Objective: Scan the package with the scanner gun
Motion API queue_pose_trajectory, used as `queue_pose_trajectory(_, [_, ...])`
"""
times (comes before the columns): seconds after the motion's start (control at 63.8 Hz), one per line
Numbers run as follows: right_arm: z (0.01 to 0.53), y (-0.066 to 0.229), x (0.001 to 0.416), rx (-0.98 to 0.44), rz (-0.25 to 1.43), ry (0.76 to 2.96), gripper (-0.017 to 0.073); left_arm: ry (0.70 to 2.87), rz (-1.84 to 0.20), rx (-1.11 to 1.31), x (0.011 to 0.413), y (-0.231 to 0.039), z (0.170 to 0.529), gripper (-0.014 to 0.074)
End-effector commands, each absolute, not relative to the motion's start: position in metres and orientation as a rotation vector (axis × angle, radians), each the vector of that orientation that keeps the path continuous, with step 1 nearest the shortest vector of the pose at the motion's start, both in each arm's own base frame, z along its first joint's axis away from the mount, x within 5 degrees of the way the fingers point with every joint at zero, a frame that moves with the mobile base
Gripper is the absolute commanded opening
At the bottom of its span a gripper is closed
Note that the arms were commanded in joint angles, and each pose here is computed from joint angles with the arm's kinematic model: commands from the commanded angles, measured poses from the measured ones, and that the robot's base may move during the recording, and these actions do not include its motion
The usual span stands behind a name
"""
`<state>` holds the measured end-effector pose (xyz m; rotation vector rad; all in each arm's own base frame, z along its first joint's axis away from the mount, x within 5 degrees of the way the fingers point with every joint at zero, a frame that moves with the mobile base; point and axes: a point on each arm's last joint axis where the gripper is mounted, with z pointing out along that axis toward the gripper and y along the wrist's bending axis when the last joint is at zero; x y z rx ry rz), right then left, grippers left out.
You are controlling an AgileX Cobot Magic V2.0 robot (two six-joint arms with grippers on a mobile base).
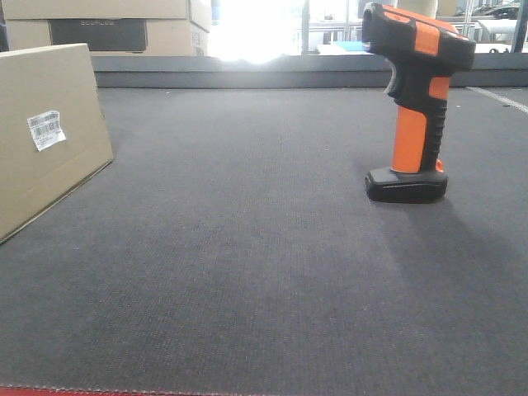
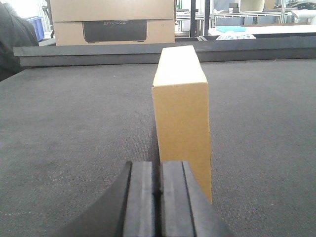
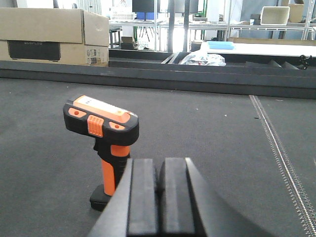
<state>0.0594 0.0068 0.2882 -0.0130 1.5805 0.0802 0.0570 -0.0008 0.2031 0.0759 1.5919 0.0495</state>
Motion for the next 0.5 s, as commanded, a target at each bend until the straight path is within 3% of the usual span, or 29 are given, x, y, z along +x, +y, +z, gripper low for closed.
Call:
queue_pose_trajectory(0.0, [0.2901,0.0061,0.0588,-0.002,0.076,1.561,-0.0151,1.563,0.041,0.072,0.0565,-0.001,0.2058,-0.0111])
queue_pose_trajectory(0.314, [0.2899,0.005,0.0589,-0.015,0.045,1.563,-0.0151,1.563,0.041,0.072,0.0565,-0.001,0.2058,-0.0111])
queue_pose_trajectory(0.486, [0.2842,-0.001,0.0607,0.064,0.021,1.562,-0.0151,1.563,0.041,0.072,0.0565,-0.001,0.2058,-0.0111])
